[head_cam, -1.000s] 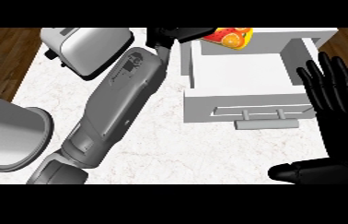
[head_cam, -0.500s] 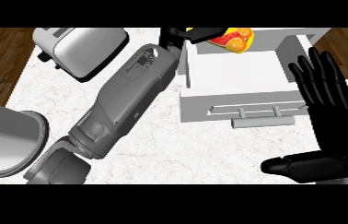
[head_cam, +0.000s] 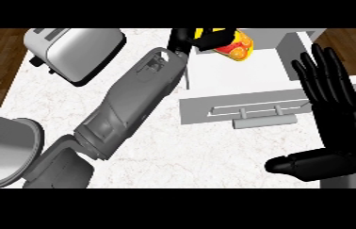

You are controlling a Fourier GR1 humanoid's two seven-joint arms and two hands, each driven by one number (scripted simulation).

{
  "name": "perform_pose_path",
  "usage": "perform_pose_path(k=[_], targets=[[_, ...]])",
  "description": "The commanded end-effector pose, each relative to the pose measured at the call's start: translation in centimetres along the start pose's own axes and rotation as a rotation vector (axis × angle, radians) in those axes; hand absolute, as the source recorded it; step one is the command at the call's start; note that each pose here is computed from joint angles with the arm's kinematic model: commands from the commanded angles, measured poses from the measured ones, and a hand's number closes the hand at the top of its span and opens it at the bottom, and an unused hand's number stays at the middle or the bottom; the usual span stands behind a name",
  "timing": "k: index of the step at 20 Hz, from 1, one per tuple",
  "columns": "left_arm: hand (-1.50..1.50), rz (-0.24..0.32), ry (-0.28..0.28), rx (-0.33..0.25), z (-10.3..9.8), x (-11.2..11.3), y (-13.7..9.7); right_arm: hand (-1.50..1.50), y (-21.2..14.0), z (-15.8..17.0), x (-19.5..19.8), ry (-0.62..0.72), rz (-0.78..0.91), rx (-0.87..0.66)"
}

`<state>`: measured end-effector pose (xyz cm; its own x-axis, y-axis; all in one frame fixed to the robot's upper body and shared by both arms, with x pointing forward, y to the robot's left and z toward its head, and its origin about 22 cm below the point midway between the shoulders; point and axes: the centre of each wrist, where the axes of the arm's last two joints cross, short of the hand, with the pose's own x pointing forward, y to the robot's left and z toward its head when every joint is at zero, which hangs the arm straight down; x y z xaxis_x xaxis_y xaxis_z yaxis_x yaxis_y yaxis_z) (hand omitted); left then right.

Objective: Pick up the cup, place it into the drawer and close the drawer

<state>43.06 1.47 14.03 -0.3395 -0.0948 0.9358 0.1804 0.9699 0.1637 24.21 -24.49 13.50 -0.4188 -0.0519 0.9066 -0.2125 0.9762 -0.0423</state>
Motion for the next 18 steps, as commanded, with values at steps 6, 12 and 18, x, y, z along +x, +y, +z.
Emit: perform_pose_path(k=[6, 12, 18], targets=[[-1.50, -0.137, 0.034, 0.010, 1.0, -1.6, -0.6, -1.50, 0.5, 0.4, 0.2, -0.023, -0.018, 0.039], [-1.50, 0.028, -0.017, -0.009, 0.9, 0.1, -1.5, -1.50, -0.1, -0.4, -0.2, -0.052, -0.079, 0.022], [-1.50, 0.181, -0.119, -0.002, 0.9, 0.7, -1.4, -1.50, -0.1, 0.8, 0.2, -0.012, -0.121, 0.029]])
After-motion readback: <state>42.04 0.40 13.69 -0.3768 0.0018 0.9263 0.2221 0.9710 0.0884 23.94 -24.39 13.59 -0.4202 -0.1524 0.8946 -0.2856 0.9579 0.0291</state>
